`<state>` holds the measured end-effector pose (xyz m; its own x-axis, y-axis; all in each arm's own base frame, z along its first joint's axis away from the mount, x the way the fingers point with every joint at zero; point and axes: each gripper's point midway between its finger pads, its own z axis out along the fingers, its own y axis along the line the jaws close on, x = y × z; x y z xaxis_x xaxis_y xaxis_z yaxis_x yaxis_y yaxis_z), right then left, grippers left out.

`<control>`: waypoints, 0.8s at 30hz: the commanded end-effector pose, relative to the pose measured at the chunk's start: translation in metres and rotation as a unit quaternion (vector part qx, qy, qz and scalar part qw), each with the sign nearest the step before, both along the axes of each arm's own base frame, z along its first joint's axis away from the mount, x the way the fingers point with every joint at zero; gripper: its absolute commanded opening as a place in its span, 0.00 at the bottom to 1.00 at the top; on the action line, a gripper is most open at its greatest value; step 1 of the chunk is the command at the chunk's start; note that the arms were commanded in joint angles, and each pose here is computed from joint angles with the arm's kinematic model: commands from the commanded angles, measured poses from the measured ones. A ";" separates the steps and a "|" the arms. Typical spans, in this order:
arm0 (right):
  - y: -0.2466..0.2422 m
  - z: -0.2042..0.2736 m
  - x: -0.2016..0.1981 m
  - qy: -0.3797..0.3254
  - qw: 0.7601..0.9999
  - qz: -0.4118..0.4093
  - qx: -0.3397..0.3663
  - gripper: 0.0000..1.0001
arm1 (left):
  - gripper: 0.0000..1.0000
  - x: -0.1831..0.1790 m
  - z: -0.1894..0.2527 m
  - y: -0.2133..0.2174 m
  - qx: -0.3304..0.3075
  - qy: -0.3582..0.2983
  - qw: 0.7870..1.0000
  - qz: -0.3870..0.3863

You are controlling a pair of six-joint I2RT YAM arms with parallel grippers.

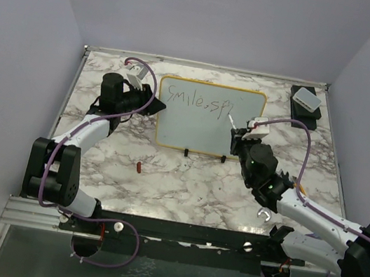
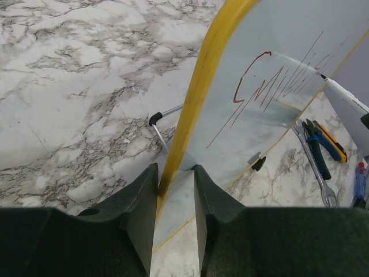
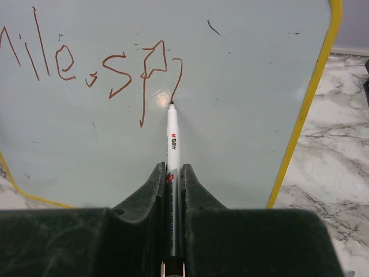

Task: Write a sentence on the whiteboard

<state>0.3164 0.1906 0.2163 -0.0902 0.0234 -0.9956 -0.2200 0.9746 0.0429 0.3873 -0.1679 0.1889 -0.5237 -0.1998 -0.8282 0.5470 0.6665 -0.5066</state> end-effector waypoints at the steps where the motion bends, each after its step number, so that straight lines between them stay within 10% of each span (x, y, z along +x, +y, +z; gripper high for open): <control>1: -0.008 0.032 0.007 -0.039 0.999 -0.026 0.005 0.01 | 0.30 0.000 0.007 -0.005 0.000 -0.015 1.000 -0.011; 24: -0.015 0.035 0.011 -0.047 0.998 -0.048 -0.013 0.01 | 0.29 0.000 0.008 -0.004 0.000 -0.016 1.000 -0.010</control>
